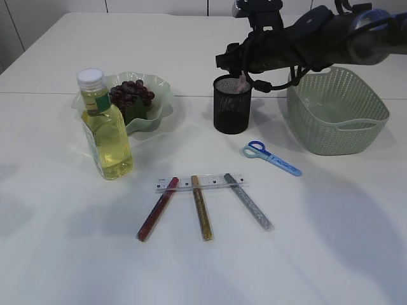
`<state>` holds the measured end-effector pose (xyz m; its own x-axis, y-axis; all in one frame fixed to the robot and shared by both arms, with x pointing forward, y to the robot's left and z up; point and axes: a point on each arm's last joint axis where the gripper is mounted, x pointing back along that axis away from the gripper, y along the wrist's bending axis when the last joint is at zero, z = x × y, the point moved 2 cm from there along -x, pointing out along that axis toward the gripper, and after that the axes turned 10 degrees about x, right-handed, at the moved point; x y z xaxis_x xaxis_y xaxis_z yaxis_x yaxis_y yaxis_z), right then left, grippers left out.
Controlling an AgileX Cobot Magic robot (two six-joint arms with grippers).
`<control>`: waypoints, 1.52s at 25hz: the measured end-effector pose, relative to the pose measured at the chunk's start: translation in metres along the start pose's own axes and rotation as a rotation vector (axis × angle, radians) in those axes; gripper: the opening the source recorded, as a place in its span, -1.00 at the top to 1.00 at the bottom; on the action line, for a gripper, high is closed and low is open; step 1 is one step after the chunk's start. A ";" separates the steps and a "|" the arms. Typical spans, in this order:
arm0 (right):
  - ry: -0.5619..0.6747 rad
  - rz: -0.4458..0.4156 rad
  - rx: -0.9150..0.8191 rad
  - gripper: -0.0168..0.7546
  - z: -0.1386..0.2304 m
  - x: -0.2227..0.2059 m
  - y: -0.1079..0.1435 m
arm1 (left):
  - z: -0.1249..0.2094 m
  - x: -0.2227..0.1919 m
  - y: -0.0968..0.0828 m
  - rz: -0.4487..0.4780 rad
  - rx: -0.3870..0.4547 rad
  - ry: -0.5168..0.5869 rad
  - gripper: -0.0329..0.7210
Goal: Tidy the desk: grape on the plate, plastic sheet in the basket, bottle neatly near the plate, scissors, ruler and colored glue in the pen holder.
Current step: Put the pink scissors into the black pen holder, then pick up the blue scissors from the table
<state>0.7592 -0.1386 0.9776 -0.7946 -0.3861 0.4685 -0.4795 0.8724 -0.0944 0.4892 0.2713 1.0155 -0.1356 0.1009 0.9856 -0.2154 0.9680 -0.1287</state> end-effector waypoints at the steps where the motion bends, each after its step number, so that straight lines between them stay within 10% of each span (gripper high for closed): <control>1: 0.005 -0.013 -0.007 -0.11 0.001 0.000 0.001 | 0.000 0.000 0.000 0.000 0.000 0.000 -0.19; 10: 0.085 -0.206 -0.013 -0.12 -0.036 0.053 0.021 | 0.000 0.000 0.000 0.000 0.000 0.000 -0.19; 24: 0.683 -0.157 0.107 -0.13 -0.030 0.147 0.017 | -0.002 0.000 -0.001 0.005 0.000 -0.020 -0.19; 38: 0.712 -0.167 0.161 -0.13 -0.027 0.146 0.021 | -0.005 0.000 -0.001 0.012 -0.004 -0.044 -0.19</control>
<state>0.6434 -0.1689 1.0681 -0.2996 -0.1749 0.9379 -0.6649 0.7433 -0.0738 0.4941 0.2711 1.0163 -0.1801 0.1024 0.9783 -0.2100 0.9676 -0.1399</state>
